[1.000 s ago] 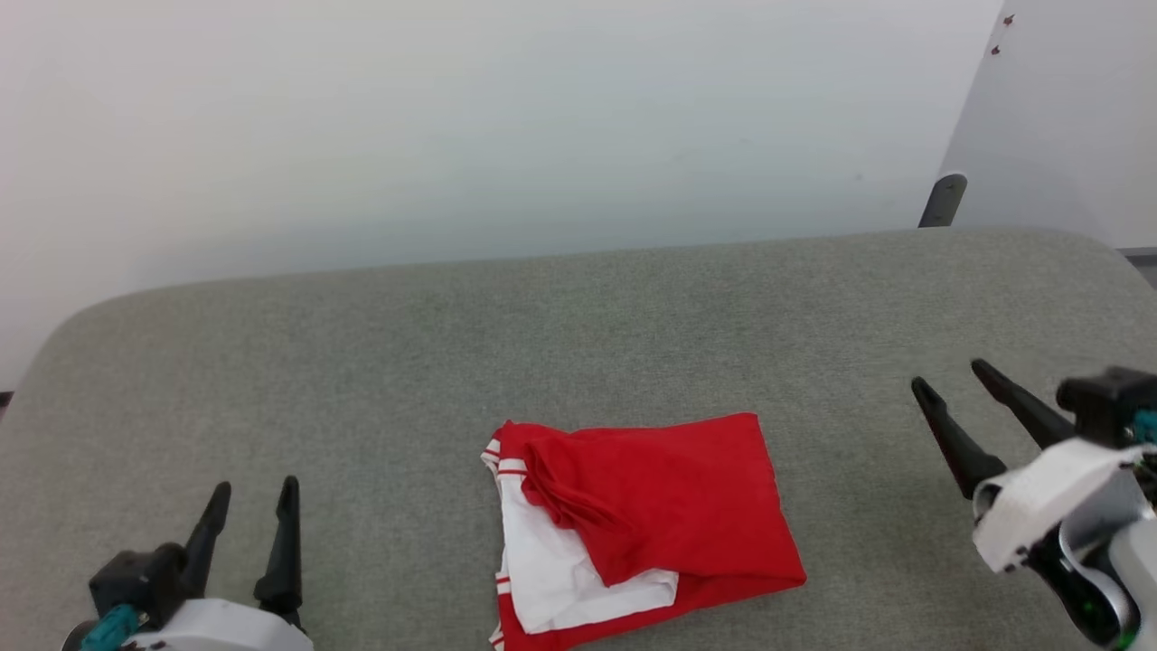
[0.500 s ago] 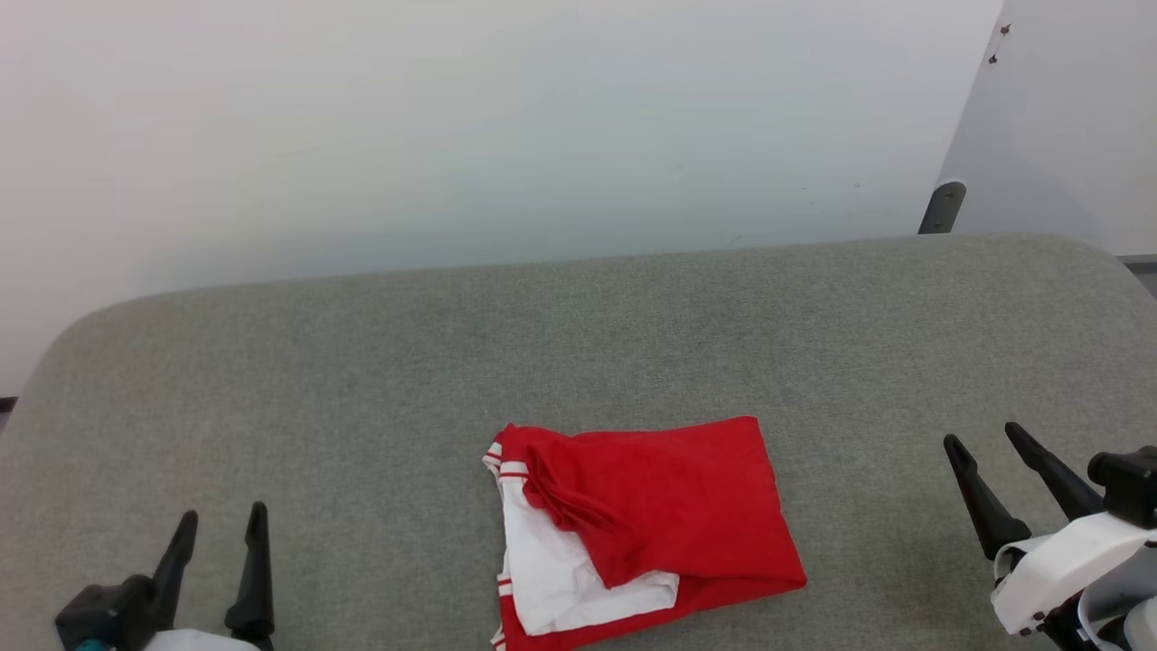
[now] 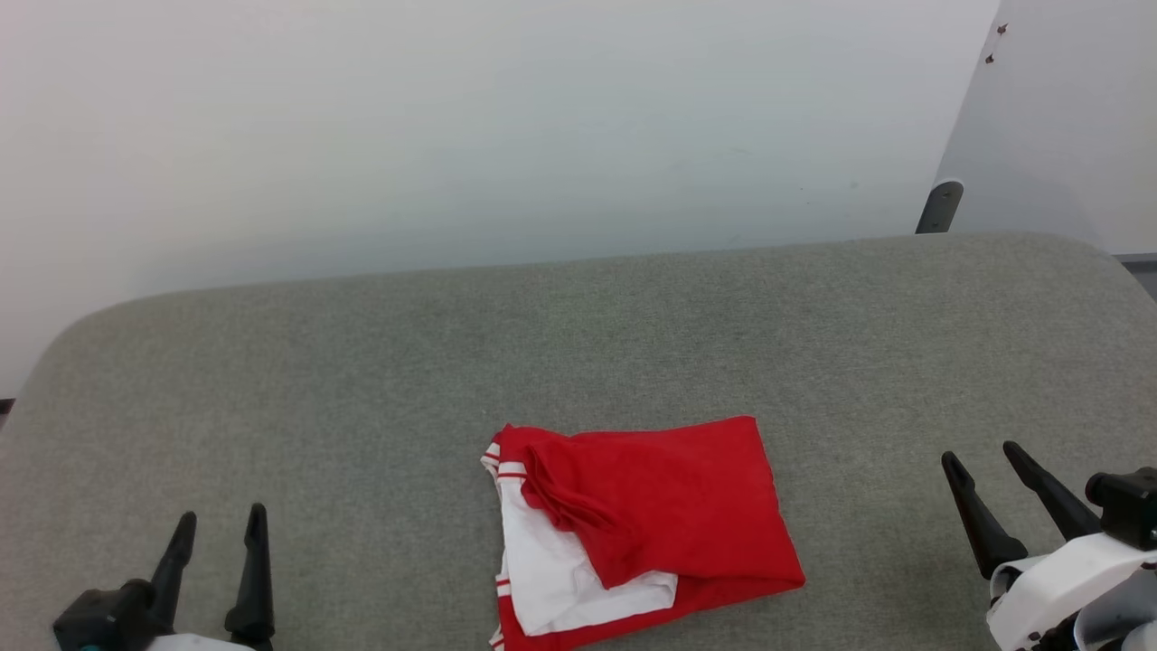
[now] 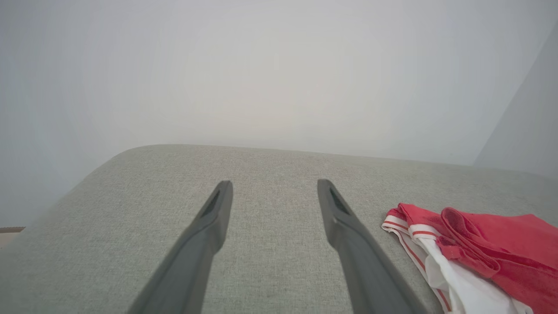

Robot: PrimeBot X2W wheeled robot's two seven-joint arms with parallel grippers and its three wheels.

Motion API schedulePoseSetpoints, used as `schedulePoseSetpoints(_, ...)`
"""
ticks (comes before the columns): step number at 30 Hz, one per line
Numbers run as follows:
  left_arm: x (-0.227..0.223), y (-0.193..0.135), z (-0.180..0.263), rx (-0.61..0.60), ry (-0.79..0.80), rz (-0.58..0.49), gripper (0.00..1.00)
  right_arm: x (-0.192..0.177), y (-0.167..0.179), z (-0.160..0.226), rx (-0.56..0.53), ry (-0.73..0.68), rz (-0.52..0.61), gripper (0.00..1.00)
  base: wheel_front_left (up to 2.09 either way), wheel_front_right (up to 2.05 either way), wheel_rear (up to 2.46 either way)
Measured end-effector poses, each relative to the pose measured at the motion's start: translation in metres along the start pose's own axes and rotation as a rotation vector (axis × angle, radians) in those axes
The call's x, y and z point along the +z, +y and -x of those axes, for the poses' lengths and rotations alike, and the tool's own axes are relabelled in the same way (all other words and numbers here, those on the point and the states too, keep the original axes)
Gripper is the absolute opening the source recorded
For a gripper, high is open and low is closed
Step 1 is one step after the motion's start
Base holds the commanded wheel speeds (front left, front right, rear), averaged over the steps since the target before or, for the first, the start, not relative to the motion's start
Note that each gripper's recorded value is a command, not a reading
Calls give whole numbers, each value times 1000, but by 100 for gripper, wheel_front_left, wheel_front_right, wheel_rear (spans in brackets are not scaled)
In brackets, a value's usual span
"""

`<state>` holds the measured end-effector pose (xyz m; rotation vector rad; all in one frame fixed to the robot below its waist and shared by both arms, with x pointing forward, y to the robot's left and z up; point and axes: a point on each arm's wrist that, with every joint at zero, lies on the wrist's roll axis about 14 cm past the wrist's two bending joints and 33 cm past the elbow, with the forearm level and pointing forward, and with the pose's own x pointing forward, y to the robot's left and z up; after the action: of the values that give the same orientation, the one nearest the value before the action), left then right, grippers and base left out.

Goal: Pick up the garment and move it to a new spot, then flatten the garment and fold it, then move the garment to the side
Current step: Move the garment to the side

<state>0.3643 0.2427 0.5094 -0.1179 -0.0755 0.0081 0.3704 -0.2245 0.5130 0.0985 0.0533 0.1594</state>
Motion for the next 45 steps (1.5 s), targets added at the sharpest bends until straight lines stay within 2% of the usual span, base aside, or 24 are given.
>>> schedulePoseSetpoints(16, -1, 0, 4, 4, 3, 5, 100, -7, 8, -3, 18, 36, 5, 100, 0, 0, 0)
schedulePoseSetpoints(25, 0, 19, 14, 67, 3, -4, 100, -27, 50, -27, 145, 162, -4, 100, 0, 0, 0)
schedulePoseSetpoints(34, -11, 33, 30, 126, 39, 10, 100, -70, 83, -54, 245, 415, 37, 100, 0, 0, 0)
schedulePoseSetpoints(45, -30, 47, 37, 191, 99, 20, 100, -127, 103, -75, 285, 718, 32, 100, 0, 0, 0)
